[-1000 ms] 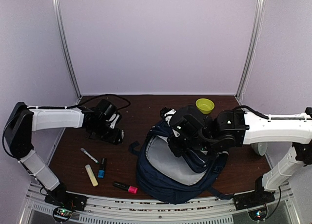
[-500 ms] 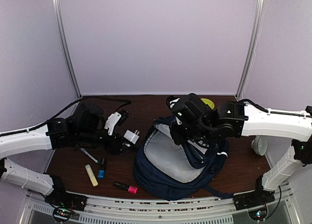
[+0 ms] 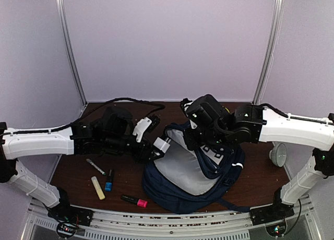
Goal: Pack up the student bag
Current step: Place the charger in the second largest pocket of the bag, then adjust the second largest pocket of the student bag.
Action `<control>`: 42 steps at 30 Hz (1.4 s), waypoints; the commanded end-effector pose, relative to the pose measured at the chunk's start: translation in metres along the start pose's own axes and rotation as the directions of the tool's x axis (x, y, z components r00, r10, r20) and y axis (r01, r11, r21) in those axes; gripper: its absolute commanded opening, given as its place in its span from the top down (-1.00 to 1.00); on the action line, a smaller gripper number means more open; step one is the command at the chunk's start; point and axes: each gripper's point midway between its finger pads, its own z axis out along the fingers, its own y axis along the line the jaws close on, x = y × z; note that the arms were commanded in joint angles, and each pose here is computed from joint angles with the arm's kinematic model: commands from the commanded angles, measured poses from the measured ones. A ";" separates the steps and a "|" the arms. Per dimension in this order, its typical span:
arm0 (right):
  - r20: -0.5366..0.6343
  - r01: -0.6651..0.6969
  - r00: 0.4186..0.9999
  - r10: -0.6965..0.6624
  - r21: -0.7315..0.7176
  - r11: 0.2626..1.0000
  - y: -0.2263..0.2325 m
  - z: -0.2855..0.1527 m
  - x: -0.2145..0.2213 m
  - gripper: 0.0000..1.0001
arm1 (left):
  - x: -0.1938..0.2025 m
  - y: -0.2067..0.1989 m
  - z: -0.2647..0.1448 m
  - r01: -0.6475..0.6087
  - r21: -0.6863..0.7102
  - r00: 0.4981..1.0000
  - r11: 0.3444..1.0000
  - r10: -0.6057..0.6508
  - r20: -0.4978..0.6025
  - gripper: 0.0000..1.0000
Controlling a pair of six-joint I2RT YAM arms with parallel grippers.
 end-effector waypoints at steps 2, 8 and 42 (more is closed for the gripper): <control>0.090 -0.086 0.992 0.085 -0.001 0.996 -0.014 -0.016 -0.029 1.00 | -0.036 -0.009 0.005 -0.048 0.006 0.996 0.999 0.047 0.072 -0.46; 0.087 -0.096 0.992 0.096 -0.002 0.995 -0.018 -0.011 -0.029 1.00 | -0.041 -0.005 0.002 -0.048 -0.023 0.995 0.999 0.050 0.083 -0.95; -0.040 0.072 0.995 -0.088 -0.296 0.952 0.034 0.010 0.049 1.00 | -0.020 0.034 0.017 -0.343 -0.202 0.929 0.917 0.362 0.069 -0.95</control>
